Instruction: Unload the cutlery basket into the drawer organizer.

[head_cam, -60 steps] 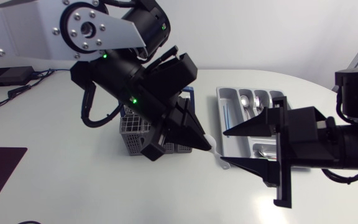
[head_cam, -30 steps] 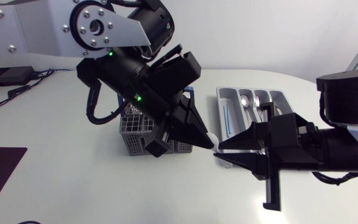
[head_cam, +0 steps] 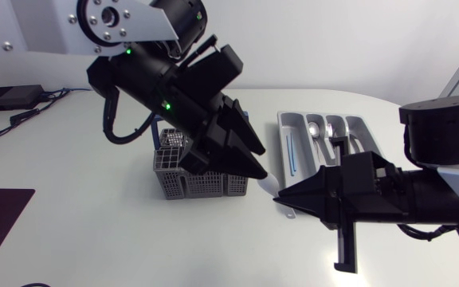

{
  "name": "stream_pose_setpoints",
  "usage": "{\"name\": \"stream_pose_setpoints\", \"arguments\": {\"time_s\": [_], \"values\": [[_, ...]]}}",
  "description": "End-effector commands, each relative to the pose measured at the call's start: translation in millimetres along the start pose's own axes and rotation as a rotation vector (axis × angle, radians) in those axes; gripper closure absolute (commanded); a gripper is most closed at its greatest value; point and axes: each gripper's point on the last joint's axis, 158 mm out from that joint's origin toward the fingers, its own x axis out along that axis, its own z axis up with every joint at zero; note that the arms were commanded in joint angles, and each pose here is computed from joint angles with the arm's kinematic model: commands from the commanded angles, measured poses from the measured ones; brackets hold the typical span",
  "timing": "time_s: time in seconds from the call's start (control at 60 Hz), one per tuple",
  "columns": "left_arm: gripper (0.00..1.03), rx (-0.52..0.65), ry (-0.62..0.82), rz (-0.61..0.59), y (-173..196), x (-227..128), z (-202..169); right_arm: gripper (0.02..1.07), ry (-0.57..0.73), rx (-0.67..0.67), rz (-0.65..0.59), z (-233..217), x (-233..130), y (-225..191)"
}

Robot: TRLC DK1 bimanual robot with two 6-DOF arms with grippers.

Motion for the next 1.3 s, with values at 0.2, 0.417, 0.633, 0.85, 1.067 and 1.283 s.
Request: {"name": "stream_pose_setpoints", "arguments": {"time_s": [0.2,0.417,0.633,0.85,1.067,1.283], "values": [[0.05,0.004,-0.057,0.106,36,-26,8,1.01,0.092,0.021,-0.076,-52,-20,-19],[0.05,0.143,0.031,0.282,61,-20,-20,1.01,0.205,-0.015,-0.196,-103,-51,-47],[0.05,0.300,0.180,0.349,71,0,-48,1.01,0.303,-0.077,-0.272,-143,-76,-68],[0.05,0.409,0.291,0.399,89,10,-67,1.01,0.418,-0.162,-0.319,-184,-91,-82],[0.05,0.518,0.369,0.444,102,13,-77,1.01,0.501,-0.196,-0.306,-219,-94,-89],[0.06,0.558,0.411,0.451,108,14,-82,1.01,0.602,-0.251,-0.289,-250,-89,-92]]}}
